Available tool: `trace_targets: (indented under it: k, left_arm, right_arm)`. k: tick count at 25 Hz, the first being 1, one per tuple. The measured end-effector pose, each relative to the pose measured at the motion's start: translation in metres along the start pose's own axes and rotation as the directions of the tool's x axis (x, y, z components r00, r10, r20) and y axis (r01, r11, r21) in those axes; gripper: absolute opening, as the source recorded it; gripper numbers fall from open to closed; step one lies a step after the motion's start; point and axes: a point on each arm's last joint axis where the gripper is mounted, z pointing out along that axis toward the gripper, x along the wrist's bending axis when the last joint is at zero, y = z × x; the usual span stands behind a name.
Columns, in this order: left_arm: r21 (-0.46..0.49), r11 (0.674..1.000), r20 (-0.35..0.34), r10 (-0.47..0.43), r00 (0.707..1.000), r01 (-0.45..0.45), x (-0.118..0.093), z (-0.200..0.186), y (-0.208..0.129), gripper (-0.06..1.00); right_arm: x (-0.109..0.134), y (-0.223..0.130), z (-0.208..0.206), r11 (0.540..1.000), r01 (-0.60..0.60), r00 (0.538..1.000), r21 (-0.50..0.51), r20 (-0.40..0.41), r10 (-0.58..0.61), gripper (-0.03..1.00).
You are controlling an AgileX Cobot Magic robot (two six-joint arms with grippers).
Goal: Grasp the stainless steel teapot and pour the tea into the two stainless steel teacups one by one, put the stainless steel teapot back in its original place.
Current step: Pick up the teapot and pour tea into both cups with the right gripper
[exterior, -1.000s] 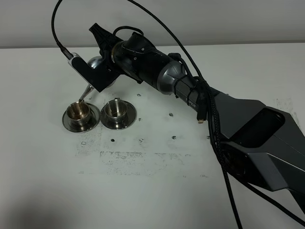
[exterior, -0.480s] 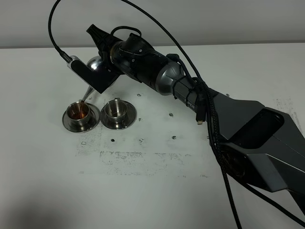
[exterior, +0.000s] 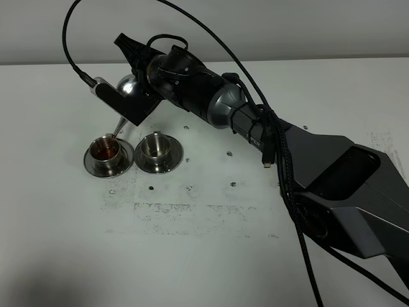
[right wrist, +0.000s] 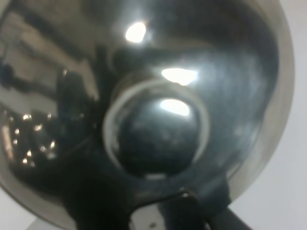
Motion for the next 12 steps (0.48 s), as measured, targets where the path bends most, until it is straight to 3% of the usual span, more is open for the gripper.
trace_targets:
  k: [12]
  left_arm:
    - [0.0, 1.0, 0.0, 0.0, 1.0, 0.0, 0.0, 0.0, 0.0, 0.65]
  right_arm:
    - [-0.001, 0.0025, -0.0005, 1.0, -0.012, 1.0, -0.012, 0.005, 0.012, 0.17]
